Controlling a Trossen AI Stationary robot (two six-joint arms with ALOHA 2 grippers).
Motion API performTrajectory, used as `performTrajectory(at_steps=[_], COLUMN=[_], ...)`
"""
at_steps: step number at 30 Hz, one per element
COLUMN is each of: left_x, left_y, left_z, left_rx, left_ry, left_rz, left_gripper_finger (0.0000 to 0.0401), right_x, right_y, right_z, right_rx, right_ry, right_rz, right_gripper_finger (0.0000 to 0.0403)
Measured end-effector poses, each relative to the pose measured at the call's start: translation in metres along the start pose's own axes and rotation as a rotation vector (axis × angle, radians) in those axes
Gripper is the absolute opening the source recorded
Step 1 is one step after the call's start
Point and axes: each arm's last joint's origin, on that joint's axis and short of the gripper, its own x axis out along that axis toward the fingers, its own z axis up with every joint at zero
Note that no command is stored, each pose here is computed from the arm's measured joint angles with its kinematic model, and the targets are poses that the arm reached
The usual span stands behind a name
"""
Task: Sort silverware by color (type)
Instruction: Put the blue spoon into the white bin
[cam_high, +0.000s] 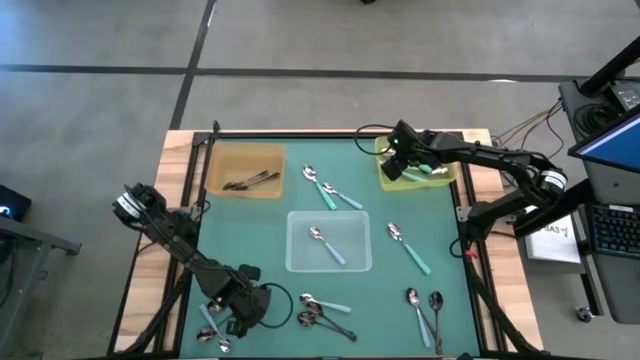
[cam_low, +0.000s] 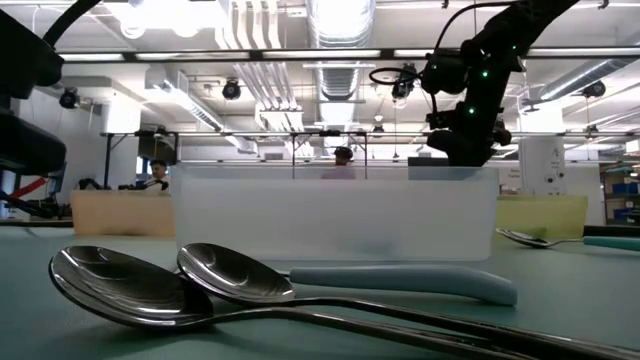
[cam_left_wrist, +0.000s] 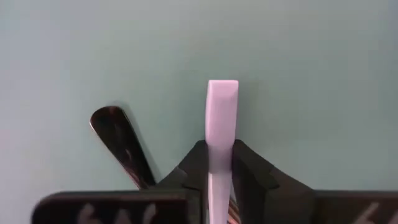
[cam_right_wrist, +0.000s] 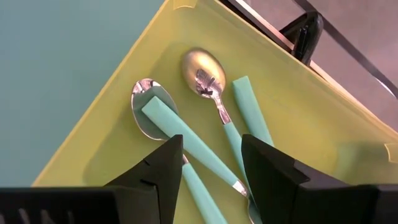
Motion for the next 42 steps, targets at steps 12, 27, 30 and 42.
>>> performTrajectory(at_steps=[12,27,30,42], left_x=[-0.033,-0.129,-0.131,-0.108], left_y=[0.011,0.116,0.130,0.146], left_z=[-0.004,0.067,0.093,0.134], left_rx=[-0.020,-0.066,0.010,0.029], left_ry=[-0.039,-0.616,-0.725,-0.538], left_rz=[0.036,0.282,0.211,0.213], left_gripper_finger=[0.0027,0.0027,0.0027,0.0113], right_x=[0.000,0.000,0.000,0.000], right_y=[0.000,0.000,0.000,0.000], right_z=[0.000,0.003,0.003,0.002], right_rx=[0.003,0.006,0.004,-0.020], right_ry=[-0.003,-0.026,-0.028,-0.025], right_rz=[0.000,0.004,0.005,0.004], right_gripper_finger=[0.0155,0.0155,0.0155,0.0155])
